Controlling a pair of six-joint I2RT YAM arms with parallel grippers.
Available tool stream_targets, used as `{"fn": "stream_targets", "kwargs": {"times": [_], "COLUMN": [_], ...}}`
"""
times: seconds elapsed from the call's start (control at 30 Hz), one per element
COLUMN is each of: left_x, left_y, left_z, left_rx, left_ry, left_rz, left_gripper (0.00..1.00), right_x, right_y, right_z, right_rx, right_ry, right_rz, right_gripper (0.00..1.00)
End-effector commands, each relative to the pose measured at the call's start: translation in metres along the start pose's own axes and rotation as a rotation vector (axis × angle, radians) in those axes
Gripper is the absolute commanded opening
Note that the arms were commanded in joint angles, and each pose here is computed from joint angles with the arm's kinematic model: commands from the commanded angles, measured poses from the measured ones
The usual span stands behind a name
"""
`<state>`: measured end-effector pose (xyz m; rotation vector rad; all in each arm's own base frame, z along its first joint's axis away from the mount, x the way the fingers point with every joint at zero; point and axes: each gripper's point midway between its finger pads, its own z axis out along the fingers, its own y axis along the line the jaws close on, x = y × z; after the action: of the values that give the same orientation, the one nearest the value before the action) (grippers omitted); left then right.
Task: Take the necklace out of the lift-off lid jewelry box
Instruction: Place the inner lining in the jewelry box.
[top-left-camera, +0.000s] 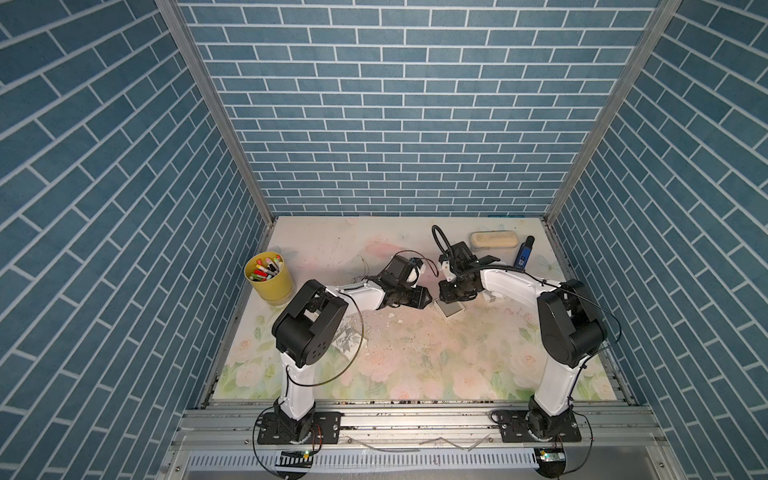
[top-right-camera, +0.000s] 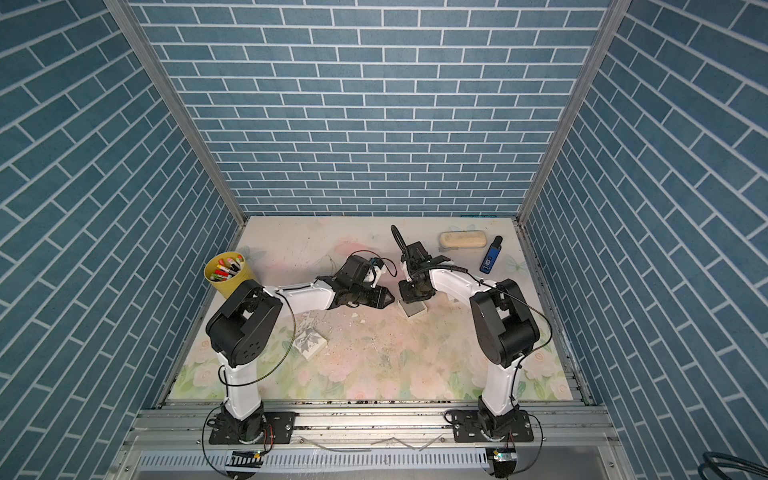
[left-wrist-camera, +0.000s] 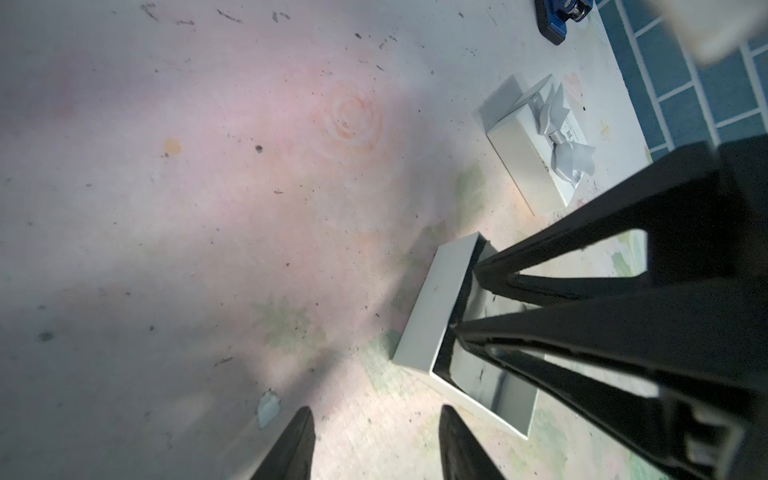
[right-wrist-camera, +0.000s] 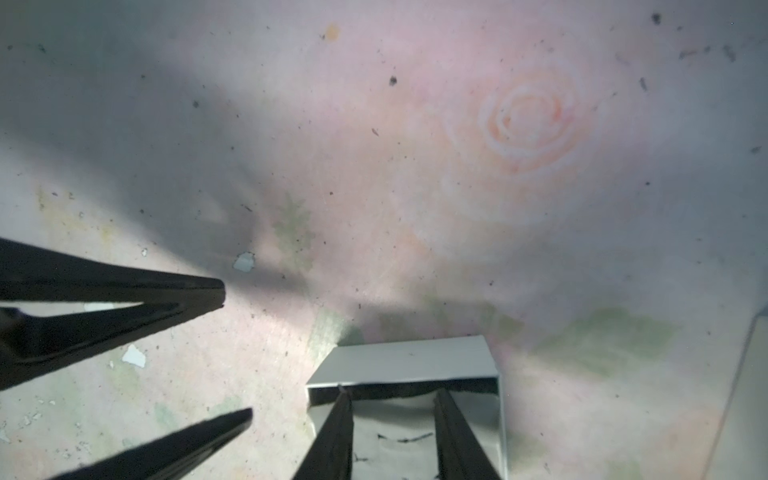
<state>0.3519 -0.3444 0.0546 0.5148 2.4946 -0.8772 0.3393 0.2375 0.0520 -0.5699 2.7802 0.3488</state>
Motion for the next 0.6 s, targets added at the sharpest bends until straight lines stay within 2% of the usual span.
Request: {"fn": "stream_targets", "kwargs": {"times": [0.0,0.33,0.57], "left_x": [0.007,0.006,0.002], "left_y": [0.006,0.006,0.007], "left_z": [0.004,0.004,-0.001], "left_rx": [-0.004,-0.005,-0.023], "left_ry": [0.019,0.020,0.008], "left_rz": [-0.009,-0.010,-0.003], "left_gripper": [0.49,0.49,0.49], "right_x": [0.011,0.019,0.013], "right_y": [-0.003,-0.009,-0.006], "right_z": [0.004,0.018,0.008], "right_rx": [0.017,0.036,0.032], "right_ry": [0.023,0.030,0.009], "right_rz": [-0.022,-0.022,-0.027], "right_gripper": [0.34,0.38,0.42]}}
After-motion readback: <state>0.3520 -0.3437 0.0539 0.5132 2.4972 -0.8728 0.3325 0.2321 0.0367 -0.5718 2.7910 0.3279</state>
